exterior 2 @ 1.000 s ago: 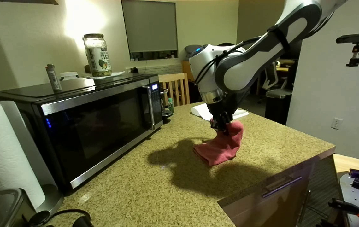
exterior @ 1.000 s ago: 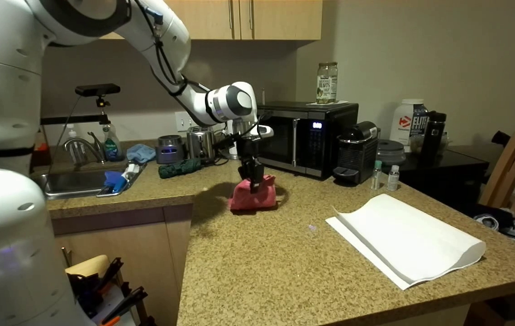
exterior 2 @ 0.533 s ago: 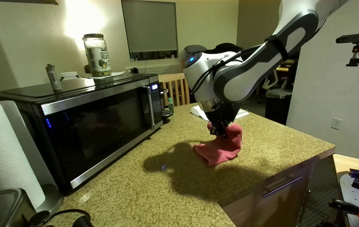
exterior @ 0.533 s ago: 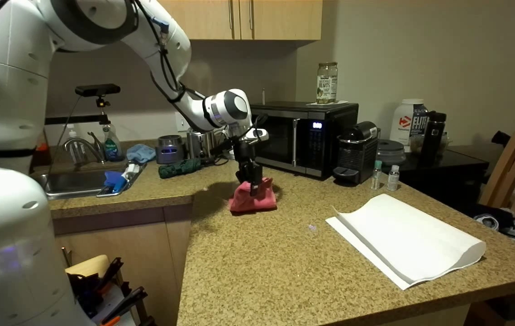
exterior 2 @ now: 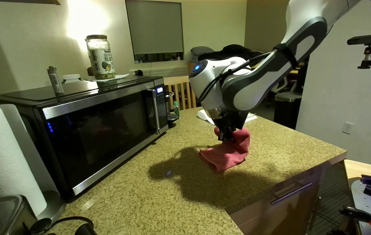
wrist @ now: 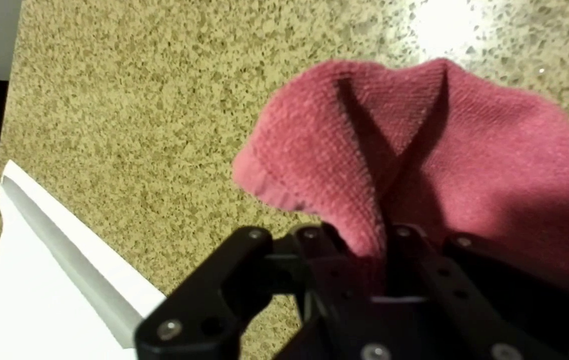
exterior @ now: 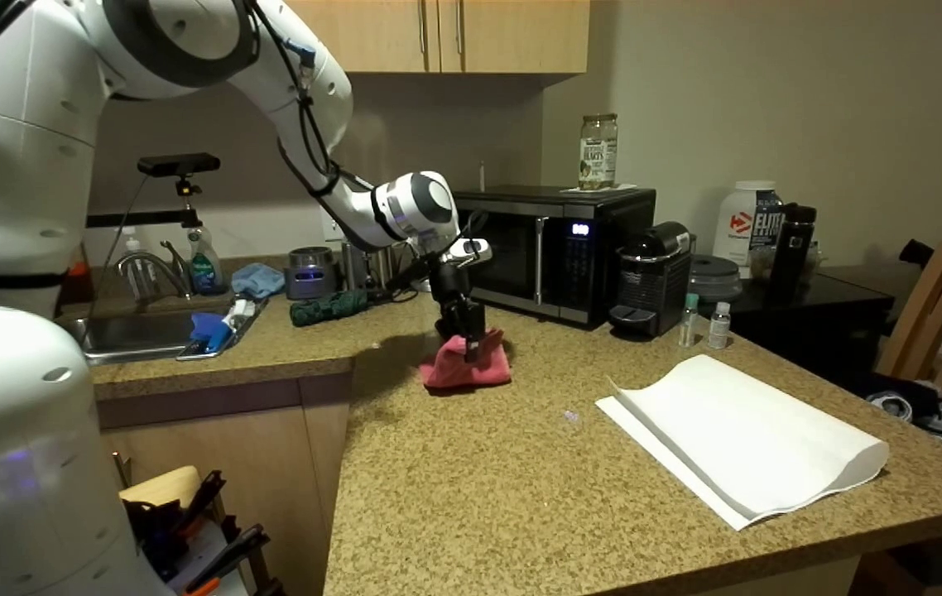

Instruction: Fold the cloth

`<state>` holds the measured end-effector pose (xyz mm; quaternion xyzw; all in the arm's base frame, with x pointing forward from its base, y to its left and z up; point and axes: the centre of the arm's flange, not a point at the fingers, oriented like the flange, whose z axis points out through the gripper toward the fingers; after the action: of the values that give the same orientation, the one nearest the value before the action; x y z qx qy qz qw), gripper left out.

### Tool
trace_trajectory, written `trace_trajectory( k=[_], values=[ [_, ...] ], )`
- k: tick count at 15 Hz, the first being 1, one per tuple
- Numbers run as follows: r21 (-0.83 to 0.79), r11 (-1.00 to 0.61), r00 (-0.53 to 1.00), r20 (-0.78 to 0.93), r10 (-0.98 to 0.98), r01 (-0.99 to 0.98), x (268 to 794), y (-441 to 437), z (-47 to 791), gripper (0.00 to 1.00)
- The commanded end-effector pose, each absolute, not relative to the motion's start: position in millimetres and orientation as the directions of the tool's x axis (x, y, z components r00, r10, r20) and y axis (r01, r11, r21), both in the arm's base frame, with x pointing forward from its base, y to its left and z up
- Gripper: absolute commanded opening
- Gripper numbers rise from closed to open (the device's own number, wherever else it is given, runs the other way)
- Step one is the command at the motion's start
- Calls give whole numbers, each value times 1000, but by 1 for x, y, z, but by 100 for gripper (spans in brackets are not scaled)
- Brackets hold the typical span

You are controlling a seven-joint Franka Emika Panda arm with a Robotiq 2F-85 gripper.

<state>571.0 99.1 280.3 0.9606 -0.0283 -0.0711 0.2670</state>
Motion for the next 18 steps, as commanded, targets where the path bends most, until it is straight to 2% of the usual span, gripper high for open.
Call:
trace_trajectory(
  k=[1,18],
  values=[
    [572,-820,988,-104,-114,-35,573,100,277,5],
    [632,-774,992,-71,-101,-33,577,135,275,5]
  ],
)
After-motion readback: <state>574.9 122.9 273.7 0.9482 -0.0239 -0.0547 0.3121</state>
